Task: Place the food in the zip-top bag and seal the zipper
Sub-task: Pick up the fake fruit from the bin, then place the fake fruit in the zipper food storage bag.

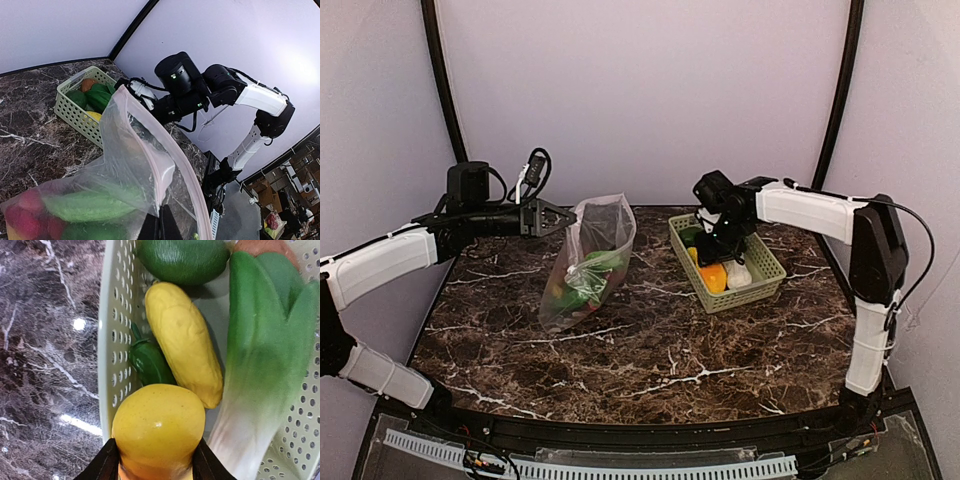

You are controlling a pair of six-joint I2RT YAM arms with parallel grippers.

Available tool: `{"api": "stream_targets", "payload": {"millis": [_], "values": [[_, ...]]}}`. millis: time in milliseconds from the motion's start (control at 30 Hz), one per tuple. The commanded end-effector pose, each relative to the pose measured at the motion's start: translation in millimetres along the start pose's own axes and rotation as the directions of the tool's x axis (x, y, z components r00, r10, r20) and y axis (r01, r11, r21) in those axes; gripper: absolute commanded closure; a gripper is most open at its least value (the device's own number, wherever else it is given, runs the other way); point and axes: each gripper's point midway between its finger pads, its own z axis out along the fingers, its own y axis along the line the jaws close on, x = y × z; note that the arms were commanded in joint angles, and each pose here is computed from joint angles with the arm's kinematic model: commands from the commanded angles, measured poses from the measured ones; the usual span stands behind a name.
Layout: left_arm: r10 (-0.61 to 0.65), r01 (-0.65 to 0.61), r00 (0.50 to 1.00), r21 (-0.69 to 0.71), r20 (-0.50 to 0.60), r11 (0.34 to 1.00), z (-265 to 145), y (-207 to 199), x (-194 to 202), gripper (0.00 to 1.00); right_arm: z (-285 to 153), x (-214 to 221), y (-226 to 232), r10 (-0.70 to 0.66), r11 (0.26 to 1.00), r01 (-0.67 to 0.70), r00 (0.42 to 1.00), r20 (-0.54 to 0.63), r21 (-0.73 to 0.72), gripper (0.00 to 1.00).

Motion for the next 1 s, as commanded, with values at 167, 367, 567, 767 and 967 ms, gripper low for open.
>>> {"api": "stream_targets", "payload": {"millis": [167, 367, 567, 767, 967], "values": [[0.06, -0.062, 0.997, 0.046, 0.042, 0.997, -7, -17, -10, 0.99, -105, -37, 0, 0.017, 0.996, 0.007, 0.959, 0.284, -0.083, 0.61], [0.057, -0.059, 0.998, 0.066, 0.033, 0.996, -2, -22, -5, 0.99, -176, -45, 32, 0.03, 0.97, 0.08, 0.9, 0.435, -0.231, 0.61], [0.058, -0.055, 0.998, 0.115, -0.025, 0.992, 16, -34, 13, 0.99, -248, -41, 100, 0.019, 0.898, 0.247, 0.806, 0.592, -0.365, 0.61], [0.074, -0.068, 0.996, 0.123, -0.05, 0.99, 21, -40, 20, 0.99, -294, -35, 154, 0.067, 0.807, 0.382, 0.698, 0.713, -0.45, 0.61], [0.084, -0.075, 0.994, 0.125, -0.064, 0.989, 24, -42, 25, 0.99, -293, -26, 180, 0.08, 0.799, 0.42, 0.635, 0.769, -0.43, 0.61]]}}
